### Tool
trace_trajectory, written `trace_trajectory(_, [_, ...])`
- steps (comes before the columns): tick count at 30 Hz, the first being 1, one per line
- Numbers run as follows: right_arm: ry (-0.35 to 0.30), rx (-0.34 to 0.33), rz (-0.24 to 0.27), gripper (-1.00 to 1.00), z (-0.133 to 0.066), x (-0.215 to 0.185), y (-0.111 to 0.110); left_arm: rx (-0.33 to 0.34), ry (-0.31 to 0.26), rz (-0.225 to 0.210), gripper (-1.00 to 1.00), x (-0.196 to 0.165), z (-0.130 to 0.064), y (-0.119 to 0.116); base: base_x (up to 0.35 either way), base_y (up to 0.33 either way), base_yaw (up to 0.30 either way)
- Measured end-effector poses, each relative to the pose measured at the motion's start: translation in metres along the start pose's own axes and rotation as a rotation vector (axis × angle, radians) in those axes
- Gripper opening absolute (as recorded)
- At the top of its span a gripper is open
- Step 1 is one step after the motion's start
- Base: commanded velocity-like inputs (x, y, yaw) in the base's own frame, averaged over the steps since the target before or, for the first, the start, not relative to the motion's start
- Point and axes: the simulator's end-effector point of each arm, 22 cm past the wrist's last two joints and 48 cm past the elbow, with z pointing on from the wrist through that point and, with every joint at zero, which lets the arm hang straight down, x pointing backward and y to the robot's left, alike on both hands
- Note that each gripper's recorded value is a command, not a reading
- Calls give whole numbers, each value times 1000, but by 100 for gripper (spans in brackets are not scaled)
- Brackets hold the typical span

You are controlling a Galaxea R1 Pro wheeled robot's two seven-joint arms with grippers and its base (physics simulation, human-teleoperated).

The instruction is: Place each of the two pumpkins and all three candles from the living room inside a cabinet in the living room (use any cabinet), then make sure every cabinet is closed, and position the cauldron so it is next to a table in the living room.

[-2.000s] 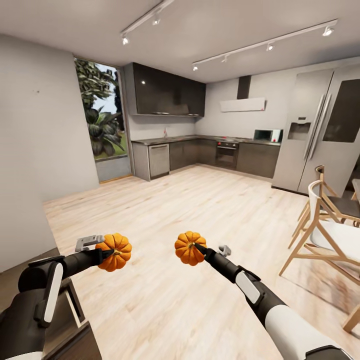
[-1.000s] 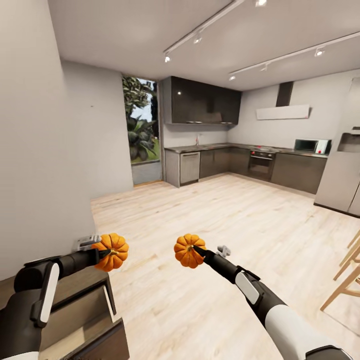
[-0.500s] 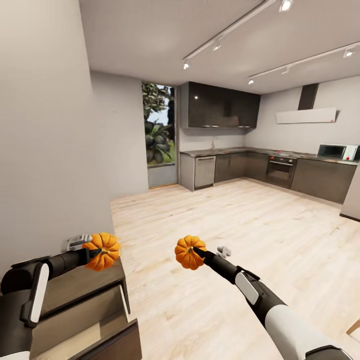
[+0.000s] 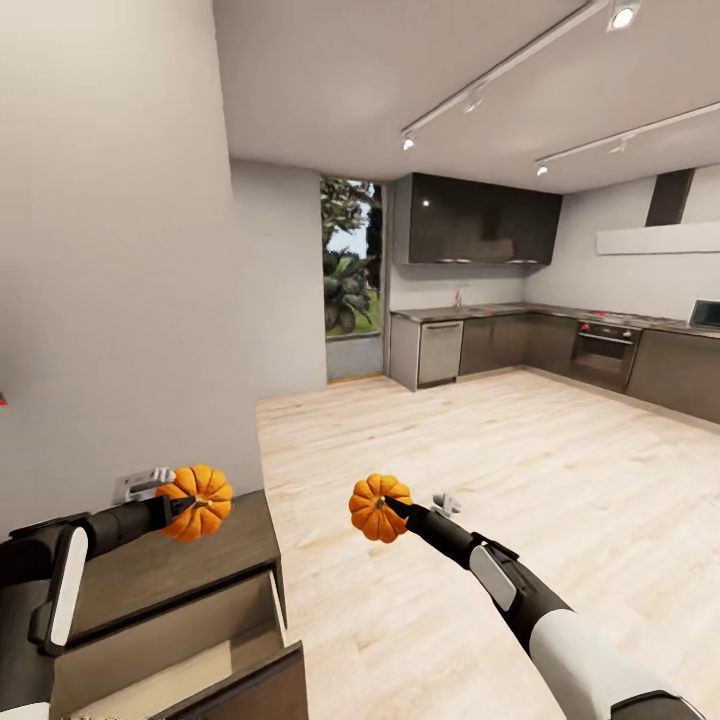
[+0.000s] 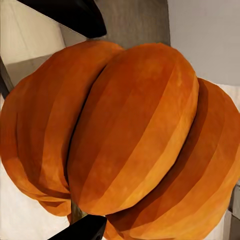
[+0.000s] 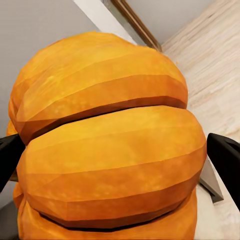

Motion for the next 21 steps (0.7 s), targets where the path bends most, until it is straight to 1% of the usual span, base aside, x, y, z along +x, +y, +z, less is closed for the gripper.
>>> trace_trajectory(21, [-15, -13, -16, -100, -8, -33, 33, 8, -24, 1, -100, -37, -24, -12, 0, 0, 217])
